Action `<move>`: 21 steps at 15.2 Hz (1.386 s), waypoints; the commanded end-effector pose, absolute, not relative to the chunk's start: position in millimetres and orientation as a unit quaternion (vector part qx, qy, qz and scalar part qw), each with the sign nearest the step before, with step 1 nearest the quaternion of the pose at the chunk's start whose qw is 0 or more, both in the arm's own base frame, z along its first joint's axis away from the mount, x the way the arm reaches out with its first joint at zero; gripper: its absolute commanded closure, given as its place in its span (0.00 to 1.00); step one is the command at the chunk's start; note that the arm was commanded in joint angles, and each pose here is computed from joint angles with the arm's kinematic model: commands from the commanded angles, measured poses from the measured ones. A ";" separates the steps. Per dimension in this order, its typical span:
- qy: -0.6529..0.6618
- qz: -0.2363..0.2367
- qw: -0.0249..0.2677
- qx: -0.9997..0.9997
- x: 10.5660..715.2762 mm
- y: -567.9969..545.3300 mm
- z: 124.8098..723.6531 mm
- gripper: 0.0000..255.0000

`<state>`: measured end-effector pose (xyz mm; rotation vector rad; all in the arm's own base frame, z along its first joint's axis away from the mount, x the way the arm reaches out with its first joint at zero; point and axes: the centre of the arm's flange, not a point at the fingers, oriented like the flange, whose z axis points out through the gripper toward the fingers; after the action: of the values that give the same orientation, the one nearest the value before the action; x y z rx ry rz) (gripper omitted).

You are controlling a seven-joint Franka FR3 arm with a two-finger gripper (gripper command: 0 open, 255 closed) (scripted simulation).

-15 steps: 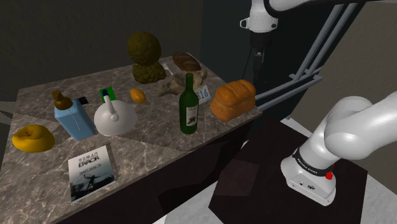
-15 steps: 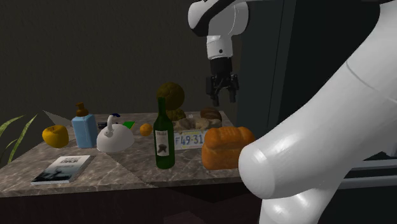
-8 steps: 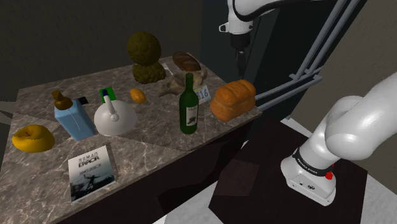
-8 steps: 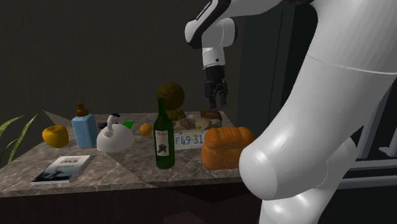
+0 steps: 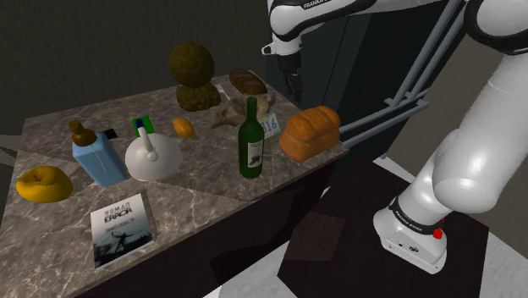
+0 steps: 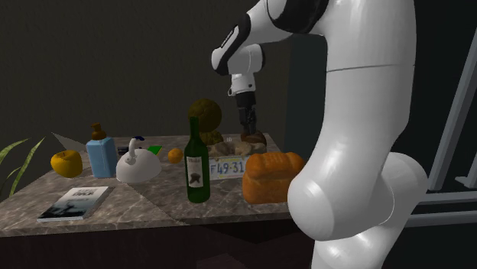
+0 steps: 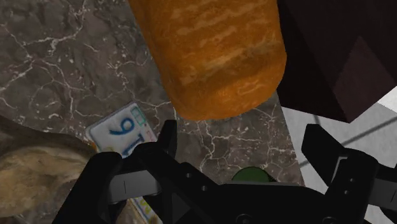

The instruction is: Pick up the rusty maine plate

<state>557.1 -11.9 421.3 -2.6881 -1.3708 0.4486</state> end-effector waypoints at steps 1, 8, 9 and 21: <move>-0.482 0.151 0.052 -0.861 582.6 -7.1 407.7 0.00; -0.588 0.165 0.074 -0.788 659.1 32.8 359.4 0.00; -0.602 0.167 0.077 -0.777 668.9 40.2 352.3 0.00; -0.700 0.178 0.098 -0.684 729.9 106.2 280.0 0.00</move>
<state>729.1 105.7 285.4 -2.0257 -2.0705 0.5267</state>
